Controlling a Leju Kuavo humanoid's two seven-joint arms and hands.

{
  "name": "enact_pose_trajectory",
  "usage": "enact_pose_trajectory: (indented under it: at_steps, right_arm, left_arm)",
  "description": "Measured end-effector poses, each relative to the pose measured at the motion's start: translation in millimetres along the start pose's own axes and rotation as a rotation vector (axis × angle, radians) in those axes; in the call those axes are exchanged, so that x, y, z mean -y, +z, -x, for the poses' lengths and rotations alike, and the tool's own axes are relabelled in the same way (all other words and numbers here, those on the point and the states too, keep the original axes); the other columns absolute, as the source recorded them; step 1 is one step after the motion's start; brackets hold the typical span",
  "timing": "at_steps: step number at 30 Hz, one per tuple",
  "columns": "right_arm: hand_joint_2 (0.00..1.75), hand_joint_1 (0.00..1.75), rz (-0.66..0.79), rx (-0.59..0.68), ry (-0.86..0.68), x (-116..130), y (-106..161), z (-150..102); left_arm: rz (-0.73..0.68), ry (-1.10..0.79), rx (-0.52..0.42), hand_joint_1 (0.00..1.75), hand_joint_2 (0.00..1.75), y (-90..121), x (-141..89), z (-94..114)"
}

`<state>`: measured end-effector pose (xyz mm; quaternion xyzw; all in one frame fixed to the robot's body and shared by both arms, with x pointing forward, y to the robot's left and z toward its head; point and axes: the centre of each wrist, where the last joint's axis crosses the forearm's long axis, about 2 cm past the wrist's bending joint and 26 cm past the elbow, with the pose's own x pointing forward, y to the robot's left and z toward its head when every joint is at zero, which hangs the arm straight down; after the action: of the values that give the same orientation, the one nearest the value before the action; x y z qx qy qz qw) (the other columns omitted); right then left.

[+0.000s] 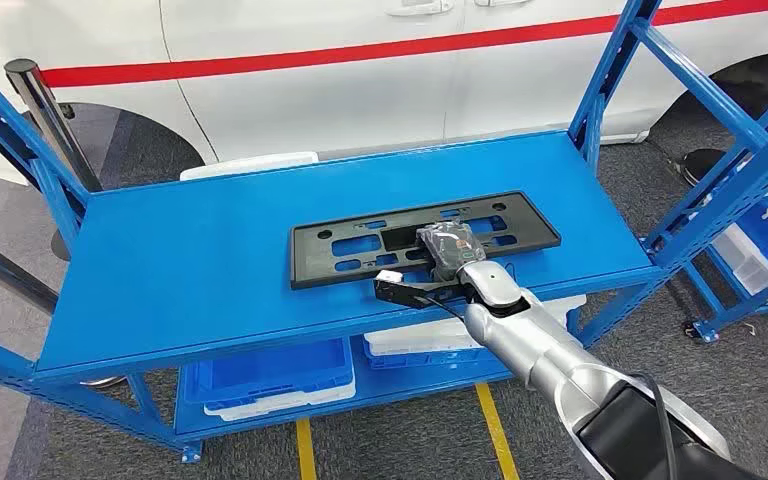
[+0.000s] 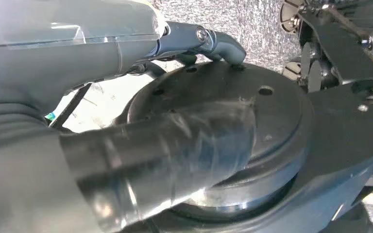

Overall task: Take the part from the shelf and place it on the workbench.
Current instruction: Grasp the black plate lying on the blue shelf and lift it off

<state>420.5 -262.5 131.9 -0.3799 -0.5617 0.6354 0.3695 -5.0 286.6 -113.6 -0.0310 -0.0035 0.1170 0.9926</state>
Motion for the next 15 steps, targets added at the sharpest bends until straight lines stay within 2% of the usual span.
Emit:
enact_pose_trajectory:
  at_steps: [15]
  right_arm:
    - [1.75,1.75,0.008,0.009,0.014,0.9,1.3,1.6]
  left_arm:
    - [-0.019,0.005,0.02,0.0,1.75,0.1,-0.9,0.0]
